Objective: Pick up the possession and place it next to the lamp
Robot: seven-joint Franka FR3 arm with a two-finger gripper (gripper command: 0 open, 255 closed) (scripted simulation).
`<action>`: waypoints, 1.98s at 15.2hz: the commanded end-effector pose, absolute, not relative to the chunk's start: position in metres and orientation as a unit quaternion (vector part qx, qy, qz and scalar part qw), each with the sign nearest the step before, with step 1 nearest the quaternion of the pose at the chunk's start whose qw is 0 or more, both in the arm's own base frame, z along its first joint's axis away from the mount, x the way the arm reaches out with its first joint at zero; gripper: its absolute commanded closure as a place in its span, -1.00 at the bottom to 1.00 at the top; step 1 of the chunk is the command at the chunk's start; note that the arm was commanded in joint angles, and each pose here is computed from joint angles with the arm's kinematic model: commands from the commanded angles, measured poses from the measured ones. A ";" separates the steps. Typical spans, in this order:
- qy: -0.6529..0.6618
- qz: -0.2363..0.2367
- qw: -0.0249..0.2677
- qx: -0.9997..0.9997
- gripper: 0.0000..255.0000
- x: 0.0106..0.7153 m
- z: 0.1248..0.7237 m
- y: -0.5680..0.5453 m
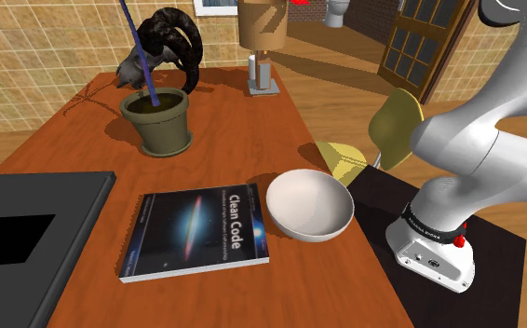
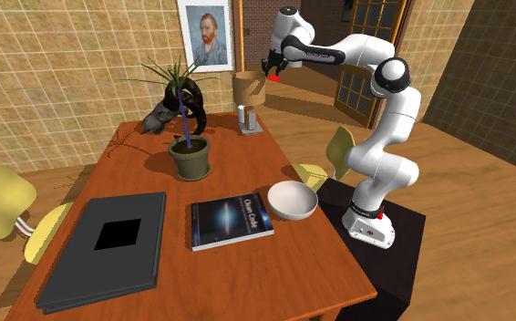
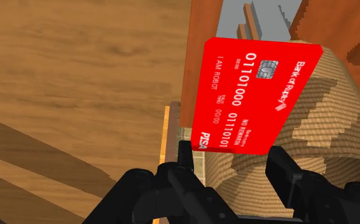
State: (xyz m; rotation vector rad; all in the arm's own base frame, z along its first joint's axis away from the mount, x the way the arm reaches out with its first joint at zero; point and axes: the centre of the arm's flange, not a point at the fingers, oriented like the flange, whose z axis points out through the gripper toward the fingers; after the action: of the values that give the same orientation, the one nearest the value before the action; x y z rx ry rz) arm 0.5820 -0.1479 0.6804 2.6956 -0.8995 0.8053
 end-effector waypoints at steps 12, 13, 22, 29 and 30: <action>-0.303 0.272 0.094 0.909 1.00 0.582 0.612 -0.149; -0.303 0.272 0.094 0.909 1.00 0.582 0.606 -0.149; -0.303 0.272 0.094 0.909 1.00 0.582 0.559 -0.149; -0.303 0.272 0.094 0.909 1.00 0.582 0.522 -0.149; -0.303 0.272 0.094 0.909 1.00 0.582 0.517 -0.149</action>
State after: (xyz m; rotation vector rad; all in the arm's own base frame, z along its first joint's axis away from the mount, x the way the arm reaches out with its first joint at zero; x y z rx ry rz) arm 0.5808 -0.1486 0.5224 2.6956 -0.8996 0.8054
